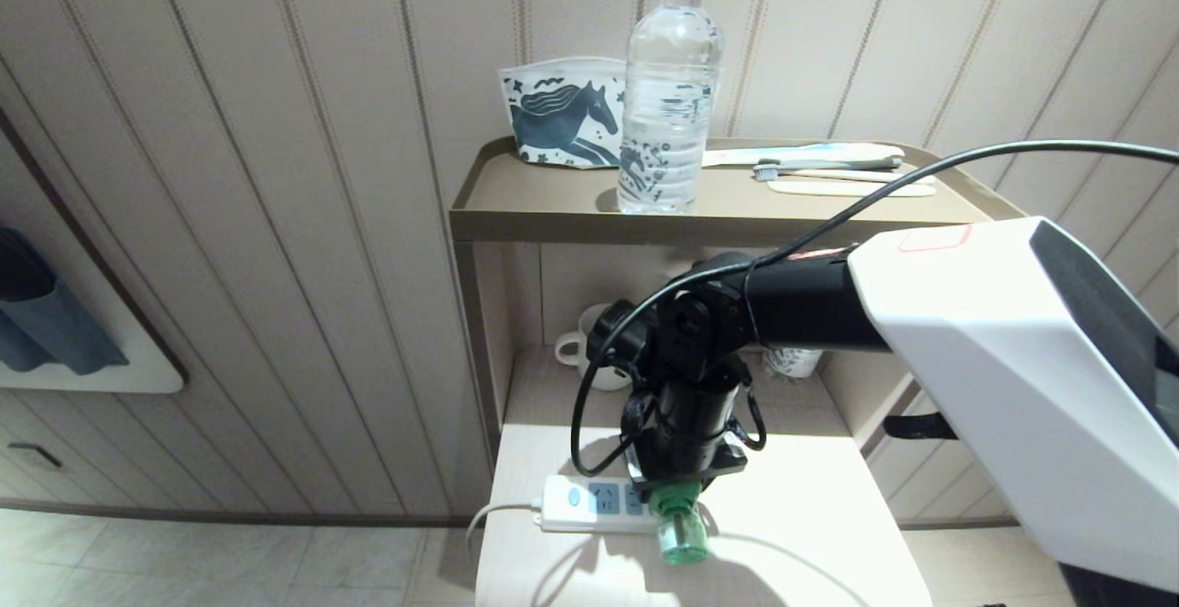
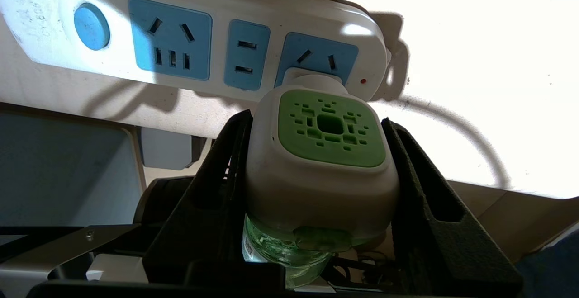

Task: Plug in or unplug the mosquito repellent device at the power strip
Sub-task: Hold the socket with your left hand and unplug it with your right hand

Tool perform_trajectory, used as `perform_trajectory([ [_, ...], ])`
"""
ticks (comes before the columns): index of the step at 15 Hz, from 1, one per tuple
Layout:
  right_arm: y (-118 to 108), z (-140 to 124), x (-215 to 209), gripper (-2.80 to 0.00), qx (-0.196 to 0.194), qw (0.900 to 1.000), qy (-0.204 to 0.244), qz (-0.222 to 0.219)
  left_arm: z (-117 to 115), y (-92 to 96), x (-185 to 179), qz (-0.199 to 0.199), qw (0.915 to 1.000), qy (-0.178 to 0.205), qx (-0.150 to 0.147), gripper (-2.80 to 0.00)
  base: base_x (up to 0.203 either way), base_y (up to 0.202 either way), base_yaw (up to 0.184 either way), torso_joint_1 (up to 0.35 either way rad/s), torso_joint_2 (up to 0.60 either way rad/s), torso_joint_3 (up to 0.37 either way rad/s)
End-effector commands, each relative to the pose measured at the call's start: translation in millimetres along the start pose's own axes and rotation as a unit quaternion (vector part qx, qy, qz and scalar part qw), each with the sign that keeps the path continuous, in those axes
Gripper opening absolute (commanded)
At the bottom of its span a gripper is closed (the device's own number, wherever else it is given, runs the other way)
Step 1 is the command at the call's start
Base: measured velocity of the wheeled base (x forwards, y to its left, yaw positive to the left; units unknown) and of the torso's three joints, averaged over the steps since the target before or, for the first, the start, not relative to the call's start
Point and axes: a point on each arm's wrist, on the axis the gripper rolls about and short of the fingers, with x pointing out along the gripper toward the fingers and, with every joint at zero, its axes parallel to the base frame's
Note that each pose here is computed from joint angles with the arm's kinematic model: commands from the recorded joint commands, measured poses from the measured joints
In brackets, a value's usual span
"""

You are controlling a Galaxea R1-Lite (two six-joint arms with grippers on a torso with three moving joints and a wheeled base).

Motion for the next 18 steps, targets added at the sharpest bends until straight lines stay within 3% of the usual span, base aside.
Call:
perform_trajectory([
  [1, -1, -3, -1, -2.80, 0.001, 1.000, 0.005, -0.003, 0, 0.0, 0, 0.000, 1.0000, 0.000, 0.000, -2.80, 0.000, 0.000, 0.000, 0.000, 0.00, 0.000],
  [7, 0, -4, -3, -2.80, -0.003, 1.000, 0.001, -0.004, -1, 0.0, 0, 0.000, 0.9999, 0.000, 0.013, -2.80, 0.000, 0.000, 0.000, 0.000, 0.00, 0.000],
  [9, -1, -4, -2, -2.80, -0.003, 1.000, 0.005, -0.006, 0, 0.0, 1, 0.000, 1.0000, -0.004, 0.000, -2.80, 0.000, 0.000, 0.000, 0.000, 0.00, 0.000],
  [14, -2, -4, -5, -2.80, -0.001, 1.000, 0.001, -0.004, 2, 0.1, 0, 0.004, 1.0000, -0.008, 0.003, -2.80, 0.000, 0.000, 0.000, 0.000, 0.00, 0.000],
  [16, -2, -4, -6, -2.80, -0.001, 1.000, -0.002, -0.003, 38, 0.7, -10, 0.015, 0.9985, -0.052, -0.001, -2.80, 0.000, 0.000, 0.000, 0.000, 0.00, 0.000],
  [18, -2, -5, -12, -2.80, -0.002, 1.000, -0.009, 0.000, 87, 1.5, -8, 0.027, 0.9978, -0.056, -0.022, -2.80, 0.000, 0.000, 0.000, 0.000, 0.00, 0.000],
])
